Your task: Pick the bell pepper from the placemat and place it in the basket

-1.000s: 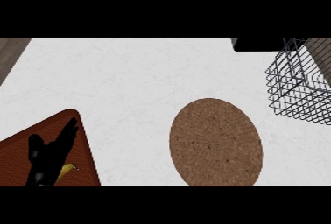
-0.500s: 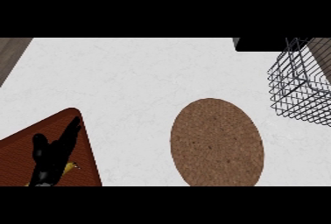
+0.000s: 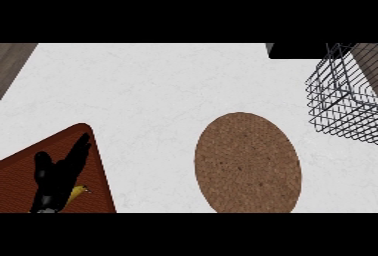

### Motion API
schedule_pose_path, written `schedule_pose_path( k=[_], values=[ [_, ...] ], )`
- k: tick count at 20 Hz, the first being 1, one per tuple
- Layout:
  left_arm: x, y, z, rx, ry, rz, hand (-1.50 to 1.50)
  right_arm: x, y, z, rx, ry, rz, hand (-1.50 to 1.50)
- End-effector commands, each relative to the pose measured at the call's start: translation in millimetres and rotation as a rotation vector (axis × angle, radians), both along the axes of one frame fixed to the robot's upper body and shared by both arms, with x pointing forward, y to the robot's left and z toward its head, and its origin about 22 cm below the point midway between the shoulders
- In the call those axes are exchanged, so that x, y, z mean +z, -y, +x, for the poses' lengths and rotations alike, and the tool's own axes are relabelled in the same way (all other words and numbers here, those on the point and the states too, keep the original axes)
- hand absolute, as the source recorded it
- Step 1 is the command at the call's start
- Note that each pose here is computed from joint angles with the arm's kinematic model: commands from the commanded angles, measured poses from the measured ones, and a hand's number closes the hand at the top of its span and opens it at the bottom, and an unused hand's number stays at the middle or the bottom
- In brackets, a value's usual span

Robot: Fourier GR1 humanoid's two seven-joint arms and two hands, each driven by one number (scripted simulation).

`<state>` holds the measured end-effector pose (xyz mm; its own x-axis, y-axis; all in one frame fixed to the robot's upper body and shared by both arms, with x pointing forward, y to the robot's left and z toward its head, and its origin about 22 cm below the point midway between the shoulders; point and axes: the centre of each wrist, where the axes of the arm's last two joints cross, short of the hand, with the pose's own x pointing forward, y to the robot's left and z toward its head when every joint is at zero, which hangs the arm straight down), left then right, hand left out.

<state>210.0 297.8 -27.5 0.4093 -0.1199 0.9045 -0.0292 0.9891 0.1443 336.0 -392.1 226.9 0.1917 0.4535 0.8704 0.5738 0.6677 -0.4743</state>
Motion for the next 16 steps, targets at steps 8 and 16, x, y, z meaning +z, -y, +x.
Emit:
schedule_pose_path(
  k=[8,16],
  values=[
    [-19,-3,-20.2,0.023,-0.138,-0.003,0.0,-51,56,-12,-0.134,-0.16,-0.186,1.5],
    [-30,26,-14.5,0.033,-0.127,-0.015,0.0,-50,75,-13,-0.107,-0.122,-0.259,-1.5]
  ],
)
